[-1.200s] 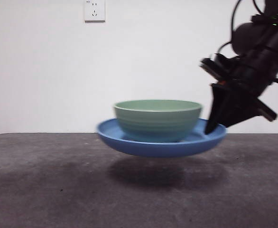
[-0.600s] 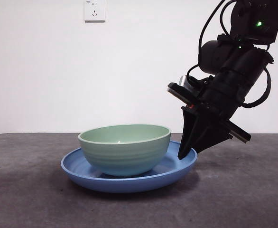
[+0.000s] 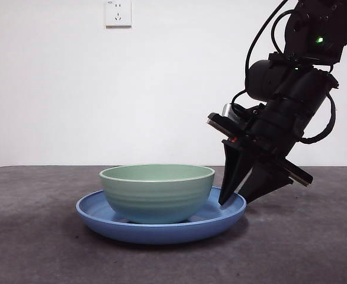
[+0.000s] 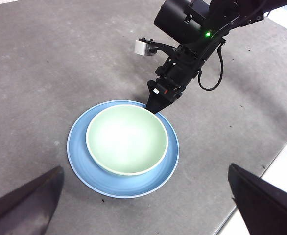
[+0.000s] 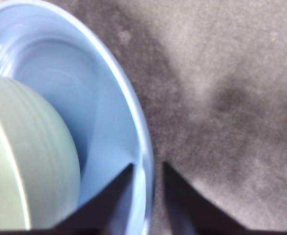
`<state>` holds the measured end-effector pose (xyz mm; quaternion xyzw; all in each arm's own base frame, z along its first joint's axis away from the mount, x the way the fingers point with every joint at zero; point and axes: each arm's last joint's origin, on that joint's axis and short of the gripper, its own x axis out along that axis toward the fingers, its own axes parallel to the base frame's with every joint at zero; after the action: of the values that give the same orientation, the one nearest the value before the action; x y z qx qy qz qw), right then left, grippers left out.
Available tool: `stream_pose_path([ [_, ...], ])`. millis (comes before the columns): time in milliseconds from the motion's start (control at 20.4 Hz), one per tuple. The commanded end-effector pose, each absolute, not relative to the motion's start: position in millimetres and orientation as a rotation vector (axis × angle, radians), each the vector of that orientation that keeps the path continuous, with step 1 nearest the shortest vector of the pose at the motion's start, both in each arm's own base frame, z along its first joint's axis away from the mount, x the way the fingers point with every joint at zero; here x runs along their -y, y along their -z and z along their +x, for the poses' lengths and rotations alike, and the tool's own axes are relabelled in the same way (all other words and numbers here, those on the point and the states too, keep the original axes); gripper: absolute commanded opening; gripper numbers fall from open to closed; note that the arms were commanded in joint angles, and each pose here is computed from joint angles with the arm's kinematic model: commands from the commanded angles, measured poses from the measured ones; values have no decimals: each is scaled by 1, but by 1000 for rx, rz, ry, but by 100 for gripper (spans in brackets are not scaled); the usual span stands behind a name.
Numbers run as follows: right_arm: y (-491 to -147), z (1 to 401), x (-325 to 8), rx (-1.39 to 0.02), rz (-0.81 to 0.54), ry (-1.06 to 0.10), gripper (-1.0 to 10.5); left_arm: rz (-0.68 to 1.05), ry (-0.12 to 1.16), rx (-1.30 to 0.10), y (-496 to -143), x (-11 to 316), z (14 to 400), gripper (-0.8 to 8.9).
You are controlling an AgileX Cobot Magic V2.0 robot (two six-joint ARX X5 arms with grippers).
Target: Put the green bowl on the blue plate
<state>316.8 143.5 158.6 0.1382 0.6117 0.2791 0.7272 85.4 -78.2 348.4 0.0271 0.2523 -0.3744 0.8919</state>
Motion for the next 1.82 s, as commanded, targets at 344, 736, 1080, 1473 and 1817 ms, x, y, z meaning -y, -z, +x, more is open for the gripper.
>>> stream_pose_path([
  [344, -251, 294, -113, -1110, 277, -626, 385, 46, 784, -510, -352, 79, 85, 657],
  [736, -343, 173, -69, -945, 55, -604, 593, 46, 784, -510, -352, 79, 85, 657],
  [1080, -373, 67, -33, -733, 9, -637, 599, 46, 784, -510, -352, 79, 85, 657],
  [1473, -375, 7, -12, -535, 16, -649, 598, 46, 784, -510, -352, 79, 85, 657],
  [1817, -371, -6, -8, -535, 18, -648, 593, 46, 784, -511, -352, 79, 86, 629],
])
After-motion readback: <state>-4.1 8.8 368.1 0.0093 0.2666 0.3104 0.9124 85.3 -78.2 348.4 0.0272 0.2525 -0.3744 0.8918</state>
